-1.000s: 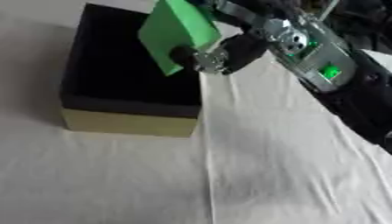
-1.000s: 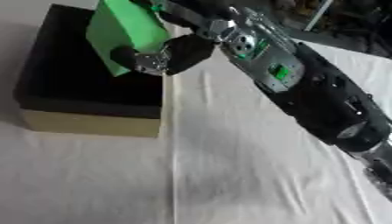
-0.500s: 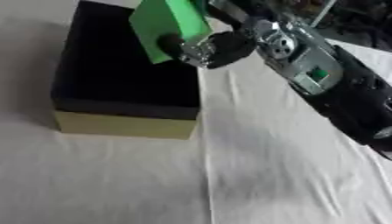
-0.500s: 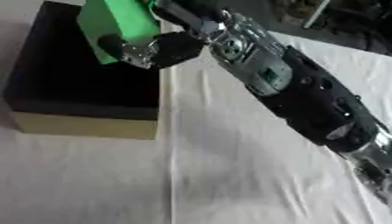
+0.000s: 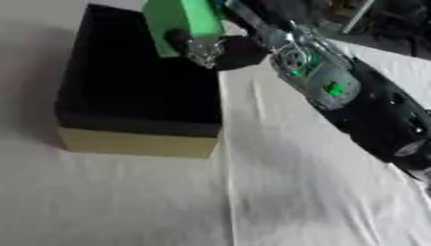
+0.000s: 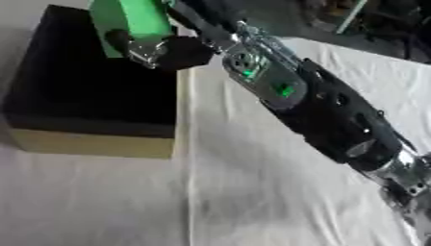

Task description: Pick up objects on the table and place them in the box.

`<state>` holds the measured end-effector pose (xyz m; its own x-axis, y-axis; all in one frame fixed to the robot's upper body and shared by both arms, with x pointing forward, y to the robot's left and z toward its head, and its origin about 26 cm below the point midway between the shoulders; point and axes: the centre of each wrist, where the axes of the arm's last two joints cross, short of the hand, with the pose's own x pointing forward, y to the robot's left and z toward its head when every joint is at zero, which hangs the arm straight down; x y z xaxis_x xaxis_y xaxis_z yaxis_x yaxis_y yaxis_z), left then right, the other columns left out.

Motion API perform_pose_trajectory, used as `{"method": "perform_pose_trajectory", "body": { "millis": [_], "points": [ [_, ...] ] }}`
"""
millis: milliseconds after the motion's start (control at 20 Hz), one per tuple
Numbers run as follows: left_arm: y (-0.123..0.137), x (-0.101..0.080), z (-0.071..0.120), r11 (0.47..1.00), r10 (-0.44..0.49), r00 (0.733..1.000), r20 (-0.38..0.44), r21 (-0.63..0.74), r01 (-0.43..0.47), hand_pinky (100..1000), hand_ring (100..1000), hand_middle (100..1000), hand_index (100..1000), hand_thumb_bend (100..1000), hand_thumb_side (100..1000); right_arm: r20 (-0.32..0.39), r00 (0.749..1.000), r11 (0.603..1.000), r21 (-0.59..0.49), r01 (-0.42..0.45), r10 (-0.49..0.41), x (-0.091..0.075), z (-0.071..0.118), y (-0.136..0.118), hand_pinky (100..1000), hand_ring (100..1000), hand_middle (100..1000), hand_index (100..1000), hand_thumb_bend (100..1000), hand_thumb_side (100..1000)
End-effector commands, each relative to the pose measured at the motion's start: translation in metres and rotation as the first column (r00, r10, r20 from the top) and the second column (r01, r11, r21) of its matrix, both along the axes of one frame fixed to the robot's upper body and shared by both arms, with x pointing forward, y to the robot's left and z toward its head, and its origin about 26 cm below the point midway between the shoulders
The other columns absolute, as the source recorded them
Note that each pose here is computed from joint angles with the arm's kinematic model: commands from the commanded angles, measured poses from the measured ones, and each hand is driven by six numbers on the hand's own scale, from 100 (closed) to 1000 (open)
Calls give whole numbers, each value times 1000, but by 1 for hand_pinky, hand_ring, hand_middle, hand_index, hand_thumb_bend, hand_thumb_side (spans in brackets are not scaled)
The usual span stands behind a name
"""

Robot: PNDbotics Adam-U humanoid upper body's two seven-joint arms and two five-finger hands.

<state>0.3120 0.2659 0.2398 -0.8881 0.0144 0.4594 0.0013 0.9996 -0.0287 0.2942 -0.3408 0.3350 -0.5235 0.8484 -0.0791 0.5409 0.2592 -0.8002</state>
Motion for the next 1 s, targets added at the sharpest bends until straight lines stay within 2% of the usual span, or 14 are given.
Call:
{"method": "perform_pose_trajectory", "body": {
  "millis": [50,150,350,650,750,800,1000],
  "points": [
    [-2,-3,7,1000,-15,1000,25,13,15,581,529,598,711,304,970,55,997,999,-14,51,-50,2,3,-3,835,726,710,782,100,868],
    [-2,-3,7,1000,-20,1000,24,15,19,581,529,598,711,305,970,70,996,998,-24,64,-62,4,-2,-3,841,746,731,796,100,893],
    [-3,-3,6,1000,-26,999,18,10,26,581,529,598,711,304,971,65,992,991,-72,110,-106,7,-8,-7,860,845,837,878,100,1000],
    [-3,-3,4,1000,-26,1000,13,4,26,582,529,598,711,303,972,8,988,968,-197,156,-157,10,-16,-10,884,950,941,914,207,1000],
    [-3,-3,4,1000,-26,1000,11,3,26,582,529,599,711,303,973,-3,985,958,-235,167,-172,10,-17,-10,910,1000,1000,953,319,1000],
    [-3,-3,4,1000,-26,1000,10,2,26,582,529,599,712,303,973,-7,983,952,-250,175,-182,10,-17,-11,927,1000,1000,980,402,1000],
    [-2,-3,2,1000,-22,1000,2,1,22,583,528,599,711,301,976,7,978,936,-290,201,-208,8,-12,-7,951,1000,1000,1000,491,1000]
  ]
}}
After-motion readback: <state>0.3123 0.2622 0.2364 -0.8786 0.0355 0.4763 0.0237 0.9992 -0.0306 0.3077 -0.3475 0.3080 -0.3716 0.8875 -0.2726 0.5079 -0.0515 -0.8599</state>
